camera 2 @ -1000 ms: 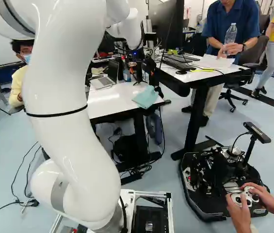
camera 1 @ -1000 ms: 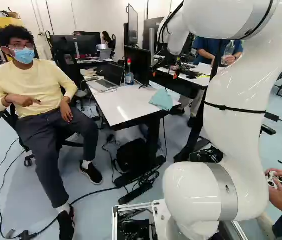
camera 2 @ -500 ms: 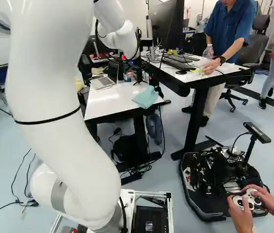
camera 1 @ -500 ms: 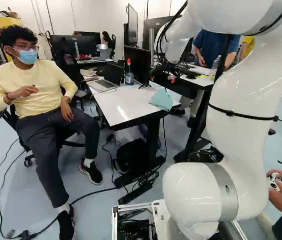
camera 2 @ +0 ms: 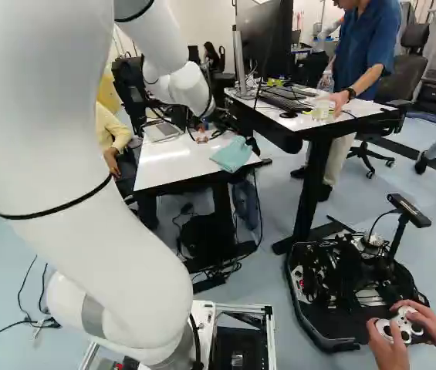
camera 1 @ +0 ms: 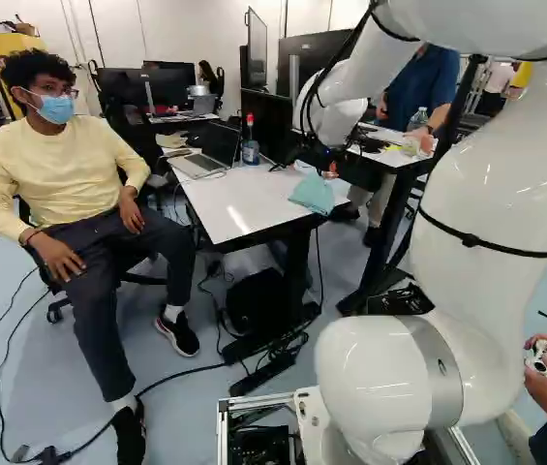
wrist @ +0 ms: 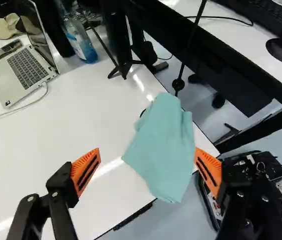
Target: Clean the table with the green towel
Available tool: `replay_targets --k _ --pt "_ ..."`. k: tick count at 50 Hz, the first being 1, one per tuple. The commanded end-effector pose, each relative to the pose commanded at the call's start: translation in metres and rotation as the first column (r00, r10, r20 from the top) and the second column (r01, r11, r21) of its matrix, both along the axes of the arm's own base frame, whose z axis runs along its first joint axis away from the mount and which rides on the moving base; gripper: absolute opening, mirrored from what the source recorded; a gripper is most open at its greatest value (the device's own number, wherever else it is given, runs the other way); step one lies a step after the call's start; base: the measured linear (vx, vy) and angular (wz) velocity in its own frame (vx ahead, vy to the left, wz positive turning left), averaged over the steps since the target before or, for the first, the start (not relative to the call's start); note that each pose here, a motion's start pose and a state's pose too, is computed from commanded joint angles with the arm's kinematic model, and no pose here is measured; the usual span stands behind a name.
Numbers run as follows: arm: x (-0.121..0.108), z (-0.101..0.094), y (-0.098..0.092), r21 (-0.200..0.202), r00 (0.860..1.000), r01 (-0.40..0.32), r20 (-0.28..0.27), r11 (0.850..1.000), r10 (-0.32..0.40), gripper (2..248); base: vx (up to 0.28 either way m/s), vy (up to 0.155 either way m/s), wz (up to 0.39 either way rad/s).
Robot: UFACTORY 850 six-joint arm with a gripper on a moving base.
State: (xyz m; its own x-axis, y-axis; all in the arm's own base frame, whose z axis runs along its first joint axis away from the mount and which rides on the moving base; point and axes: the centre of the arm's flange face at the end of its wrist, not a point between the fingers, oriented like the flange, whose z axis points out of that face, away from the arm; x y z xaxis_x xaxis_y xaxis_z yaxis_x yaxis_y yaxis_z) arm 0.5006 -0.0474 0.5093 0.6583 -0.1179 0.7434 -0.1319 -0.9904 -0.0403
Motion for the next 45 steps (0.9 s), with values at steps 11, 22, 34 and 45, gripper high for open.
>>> replay_targets --k 11,22,34,45 --pt "-0.033 -0.025 0.010 -0.018 0.998 -0.017 0.067 1.000 0.018 247 0.000 0.000 0.000" --pt "-0.066 -0.048 0.019 -0.034 0.991 -0.033 0.127 0.999 0.037 247 0.000 0.000 0.000" --pt "-0.100 -0.071 0.027 -0.048 0.981 -0.049 0.186 0.998 0.058 247 0.000 0.000 0.000" --pt "-0.128 -0.088 0.032 -0.059 0.970 -0.062 0.232 0.996 0.074 247 0.000 0.000 0.000"
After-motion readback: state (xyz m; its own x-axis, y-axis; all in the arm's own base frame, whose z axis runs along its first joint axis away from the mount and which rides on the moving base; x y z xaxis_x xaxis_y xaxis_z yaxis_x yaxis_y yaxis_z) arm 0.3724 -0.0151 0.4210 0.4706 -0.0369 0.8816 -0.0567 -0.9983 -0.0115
